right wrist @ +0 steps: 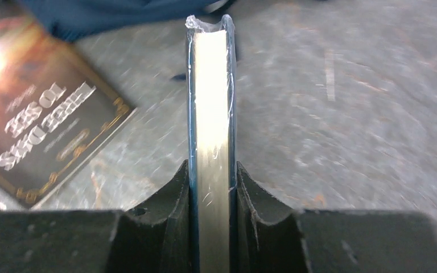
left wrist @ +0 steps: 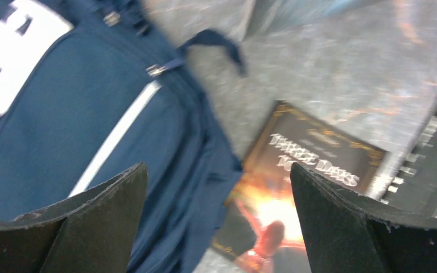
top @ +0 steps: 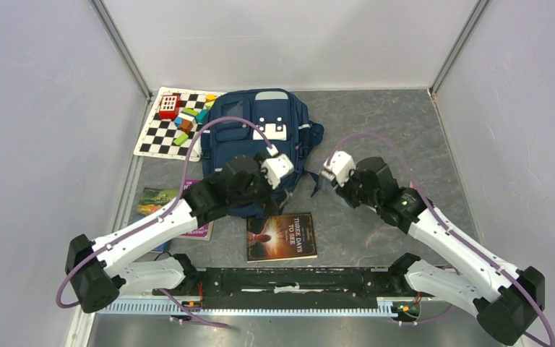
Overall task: Pack the student bag
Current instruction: Pick up the book from the center of the board, then place the book in the student bag.
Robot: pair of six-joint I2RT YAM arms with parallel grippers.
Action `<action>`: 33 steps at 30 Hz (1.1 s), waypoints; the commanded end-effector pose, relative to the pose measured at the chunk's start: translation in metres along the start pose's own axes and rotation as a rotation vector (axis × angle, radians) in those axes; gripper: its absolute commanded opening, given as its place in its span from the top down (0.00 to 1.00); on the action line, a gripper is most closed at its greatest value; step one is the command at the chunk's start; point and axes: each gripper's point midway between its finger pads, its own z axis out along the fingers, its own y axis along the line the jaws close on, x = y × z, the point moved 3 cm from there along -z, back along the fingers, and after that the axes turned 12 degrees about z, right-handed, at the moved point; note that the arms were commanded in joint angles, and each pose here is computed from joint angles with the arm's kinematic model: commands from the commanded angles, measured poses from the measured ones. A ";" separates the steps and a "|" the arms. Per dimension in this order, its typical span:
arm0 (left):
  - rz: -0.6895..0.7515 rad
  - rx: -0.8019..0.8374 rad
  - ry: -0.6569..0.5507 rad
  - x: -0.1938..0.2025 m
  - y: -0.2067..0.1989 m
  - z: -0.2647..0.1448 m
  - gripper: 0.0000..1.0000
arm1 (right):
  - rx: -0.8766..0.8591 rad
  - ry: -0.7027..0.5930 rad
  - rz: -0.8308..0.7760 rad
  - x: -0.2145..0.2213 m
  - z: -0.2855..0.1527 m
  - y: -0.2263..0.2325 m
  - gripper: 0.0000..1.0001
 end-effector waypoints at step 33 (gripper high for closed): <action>0.033 -0.202 0.490 0.083 0.024 0.069 0.32 | 0.391 -0.524 0.598 -0.075 -0.063 -0.077 1.00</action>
